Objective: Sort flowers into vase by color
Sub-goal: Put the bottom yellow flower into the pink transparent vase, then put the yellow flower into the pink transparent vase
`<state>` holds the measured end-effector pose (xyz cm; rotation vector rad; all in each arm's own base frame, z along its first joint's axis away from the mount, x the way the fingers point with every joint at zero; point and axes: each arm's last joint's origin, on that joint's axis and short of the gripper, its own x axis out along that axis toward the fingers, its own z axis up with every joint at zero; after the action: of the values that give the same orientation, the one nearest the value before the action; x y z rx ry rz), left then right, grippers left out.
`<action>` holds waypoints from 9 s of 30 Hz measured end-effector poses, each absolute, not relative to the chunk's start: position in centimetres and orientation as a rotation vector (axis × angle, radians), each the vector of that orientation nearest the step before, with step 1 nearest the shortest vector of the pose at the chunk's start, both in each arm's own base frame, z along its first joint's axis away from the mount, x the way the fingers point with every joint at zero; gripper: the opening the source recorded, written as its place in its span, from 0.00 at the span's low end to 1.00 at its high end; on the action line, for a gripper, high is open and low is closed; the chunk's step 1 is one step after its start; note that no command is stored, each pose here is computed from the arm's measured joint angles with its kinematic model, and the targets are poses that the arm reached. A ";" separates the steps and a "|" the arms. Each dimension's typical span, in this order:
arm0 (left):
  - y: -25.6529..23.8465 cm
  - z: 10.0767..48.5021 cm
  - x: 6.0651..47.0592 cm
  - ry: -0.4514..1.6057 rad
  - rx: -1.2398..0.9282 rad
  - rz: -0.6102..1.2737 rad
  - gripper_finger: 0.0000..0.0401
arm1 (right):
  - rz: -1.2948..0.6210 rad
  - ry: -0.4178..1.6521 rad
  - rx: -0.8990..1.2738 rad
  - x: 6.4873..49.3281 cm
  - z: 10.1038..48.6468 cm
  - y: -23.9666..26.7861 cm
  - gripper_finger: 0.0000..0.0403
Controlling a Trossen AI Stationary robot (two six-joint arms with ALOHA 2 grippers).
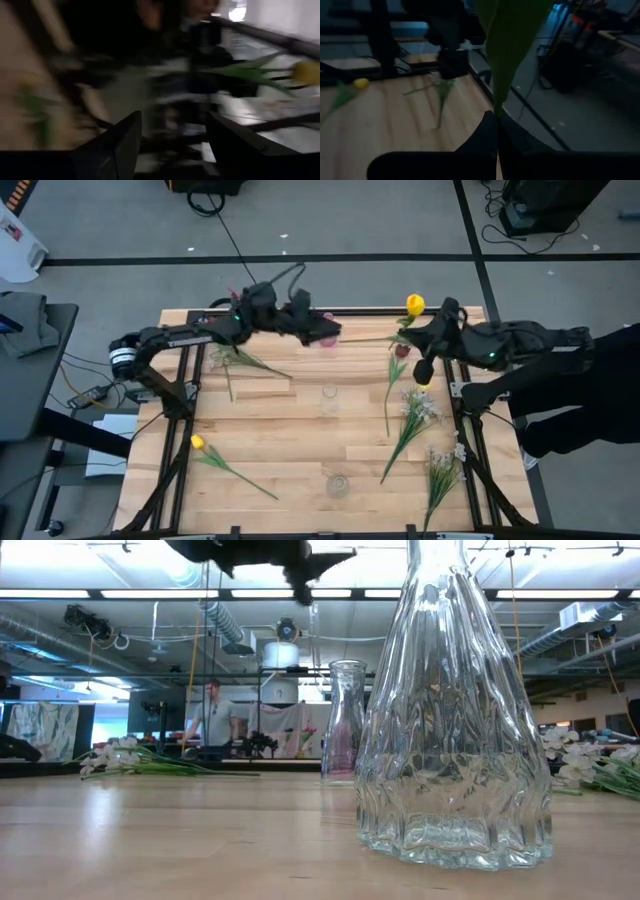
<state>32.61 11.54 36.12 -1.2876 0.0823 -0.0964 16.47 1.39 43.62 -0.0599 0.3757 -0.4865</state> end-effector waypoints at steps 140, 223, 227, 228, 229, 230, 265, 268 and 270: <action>4.0 37.7 21.2 0.500 -0.426 0.515 0.56 | -0.354 0.202 0.147 26.9 30.5 -20.1 0.02; 4.1 37.7 21.2 0.491 -0.428 0.533 0.56 | -0.367 0.128 -0.022 29.6 30.4 -19.4 0.81; 4.1 37.7 21.1 0.495 -0.426 0.536 0.56 | -0.371 0.115 -0.041 29.3 30.8 -19.4 0.81; 4.1 37.7 21.1 0.495 -0.426 0.536 0.56 | -0.366 0.111 -0.039 29.3 30.9 -19.4 0.81; 4.1 37.7 21.1 0.495 -0.426 0.536 0.56 | -0.365 0.108 -0.031 29.2 31.0 -19.4 0.81; 4.1 37.7 21.1 0.495 -0.425 0.538 0.56 | -0.369 0.108 -0.028 29.1 31.0 -19.4 0.81; 1.1 35.3 19.7 0.632 -1.191 0.783 0.56 | -0.364 -0.243 -0.283 22.6 44.4 -16.1 0.81; -0.9 34.1 19.3 0.753 -1.255 0.886 0.56 | -0.415 -0.229 -0.296 20.9 45.3 -15.6 0.81; -2.4 33.7 19.5 0.782 -1.312 0.922 0.55 | -0.454 -0.200 -0.284 20.0 45.4 -15.4 0.81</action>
<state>19.52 -2.38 33.66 -1.3121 0.7825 0.9217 20.01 -15.44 45.39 -0.2844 -0.2004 -0.4544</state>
